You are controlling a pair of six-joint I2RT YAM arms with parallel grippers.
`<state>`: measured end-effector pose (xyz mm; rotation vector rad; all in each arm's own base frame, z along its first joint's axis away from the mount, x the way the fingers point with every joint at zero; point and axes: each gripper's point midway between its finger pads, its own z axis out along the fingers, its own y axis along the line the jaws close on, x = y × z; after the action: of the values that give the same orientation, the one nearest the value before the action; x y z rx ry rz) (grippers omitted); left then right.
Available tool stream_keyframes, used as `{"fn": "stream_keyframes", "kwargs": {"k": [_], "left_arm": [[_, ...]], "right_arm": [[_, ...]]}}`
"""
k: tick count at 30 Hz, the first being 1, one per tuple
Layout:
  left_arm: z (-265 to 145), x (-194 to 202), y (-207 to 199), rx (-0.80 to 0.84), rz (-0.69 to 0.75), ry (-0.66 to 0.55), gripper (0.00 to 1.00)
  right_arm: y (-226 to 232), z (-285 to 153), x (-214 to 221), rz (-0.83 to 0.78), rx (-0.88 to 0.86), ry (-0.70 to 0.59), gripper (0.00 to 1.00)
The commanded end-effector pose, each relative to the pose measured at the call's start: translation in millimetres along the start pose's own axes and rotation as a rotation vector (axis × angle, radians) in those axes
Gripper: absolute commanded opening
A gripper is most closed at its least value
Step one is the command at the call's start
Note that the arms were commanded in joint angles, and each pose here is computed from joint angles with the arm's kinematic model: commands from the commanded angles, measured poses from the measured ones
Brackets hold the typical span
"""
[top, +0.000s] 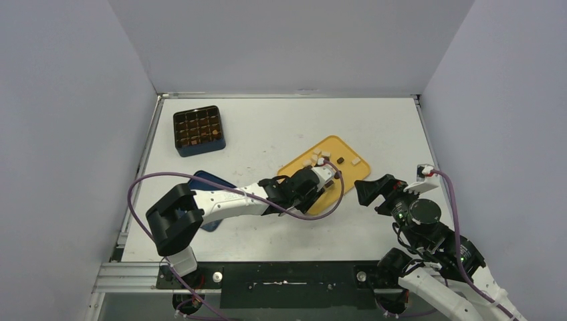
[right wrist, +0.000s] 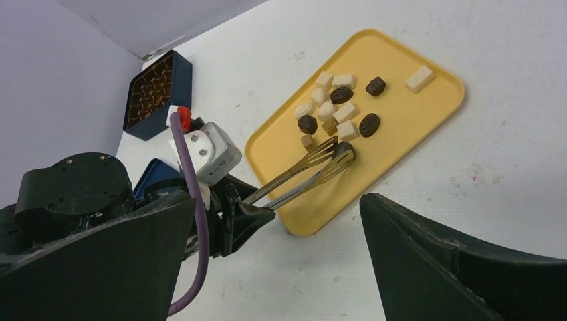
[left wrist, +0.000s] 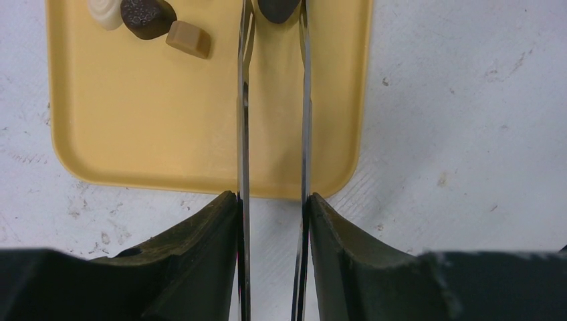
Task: Pack the chocolate
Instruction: Pick up the fake chocolate from the plate.
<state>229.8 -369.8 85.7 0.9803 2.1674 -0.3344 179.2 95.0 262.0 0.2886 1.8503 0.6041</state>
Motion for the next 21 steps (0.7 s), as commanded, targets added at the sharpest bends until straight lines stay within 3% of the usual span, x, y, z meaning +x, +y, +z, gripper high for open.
{"fn": "stream_keyframes", "kwargs": {"k": [1,21], "left_arm": [[1,-34,-3,0.0,-0.014,-0.092,0.37],[-25,-56,5,-0.024,-0.083,-0.153,0.26]], "right_arm": [[5,-5,-14,0.01,-0.015,-0.043,1.0],[4,1,-4,0.012,-0.017,-0.022,1.0]]}}
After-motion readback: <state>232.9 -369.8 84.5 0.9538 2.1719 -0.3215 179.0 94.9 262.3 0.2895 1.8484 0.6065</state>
